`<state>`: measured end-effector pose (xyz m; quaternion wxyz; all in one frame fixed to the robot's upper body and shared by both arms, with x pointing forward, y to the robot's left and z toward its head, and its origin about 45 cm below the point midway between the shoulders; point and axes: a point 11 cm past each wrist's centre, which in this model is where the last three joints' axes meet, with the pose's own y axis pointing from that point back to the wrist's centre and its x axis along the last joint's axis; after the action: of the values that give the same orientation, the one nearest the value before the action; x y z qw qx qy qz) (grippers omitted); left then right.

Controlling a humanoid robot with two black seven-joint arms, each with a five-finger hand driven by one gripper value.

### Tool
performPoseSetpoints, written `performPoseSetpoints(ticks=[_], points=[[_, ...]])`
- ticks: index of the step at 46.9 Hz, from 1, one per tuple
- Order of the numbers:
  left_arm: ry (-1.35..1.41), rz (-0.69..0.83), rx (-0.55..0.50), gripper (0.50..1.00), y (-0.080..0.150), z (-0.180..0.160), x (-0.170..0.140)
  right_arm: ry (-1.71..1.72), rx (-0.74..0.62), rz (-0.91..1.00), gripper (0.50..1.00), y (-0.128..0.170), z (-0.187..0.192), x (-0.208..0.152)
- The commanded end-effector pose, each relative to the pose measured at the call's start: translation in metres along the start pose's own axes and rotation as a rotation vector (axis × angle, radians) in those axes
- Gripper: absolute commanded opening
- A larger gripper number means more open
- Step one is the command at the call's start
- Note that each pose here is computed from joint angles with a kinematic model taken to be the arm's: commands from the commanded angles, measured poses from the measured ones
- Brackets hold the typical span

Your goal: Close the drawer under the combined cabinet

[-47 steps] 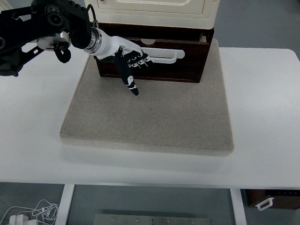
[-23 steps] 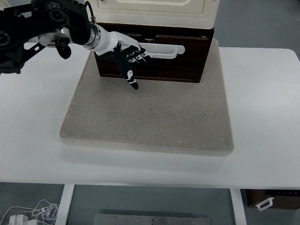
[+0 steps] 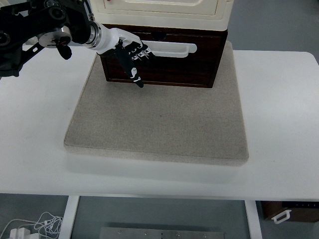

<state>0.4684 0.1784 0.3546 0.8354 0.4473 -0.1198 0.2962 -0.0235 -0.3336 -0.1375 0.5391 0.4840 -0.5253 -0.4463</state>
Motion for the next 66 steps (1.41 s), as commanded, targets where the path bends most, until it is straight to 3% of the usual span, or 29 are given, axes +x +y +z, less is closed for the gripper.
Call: performPoseSetpoints(ticks=[1, 17, 29, 44, 52, 66], points=[[0.01, 0.009, -0.004, 1.0, 0.001, -0.001, 0.004, 0.0, 0.0, 0.0, 0.952, 0.0, 0.0, 0.0], [0.017, 0.008, -0.018, 1.0, 0.003, 0.002, 0.006, 0.0, 0.0, 0.0, 0.952, 0.0, 0.0, 0.0], [0.002, -0.063, -0.173, 1.0, 0.022, 0.036, 0.008, 0.0, 0.0, 0.0, 0.952, 0.0, 0.0, 0.0], [0.175, -0.058, -0.554, 1.0, 0.074, 0.097, 0.038, 0.0, 0.0, 0.0, 0.952, 0.0, 0.0, 0.0], [0.258, -0.035, -0.807, 1.0, 0.115, 0.124, 0.058, 0.0, 0.0, 0.0, 0.952, 0.0, 0.0, 0.0], [0.405, 0.128, -1.189, 1.0, 0.188, 0.122, 0.117, 0.0, 0.0, 0.0, 0.952, 0.0, 0.0, 0.0]])
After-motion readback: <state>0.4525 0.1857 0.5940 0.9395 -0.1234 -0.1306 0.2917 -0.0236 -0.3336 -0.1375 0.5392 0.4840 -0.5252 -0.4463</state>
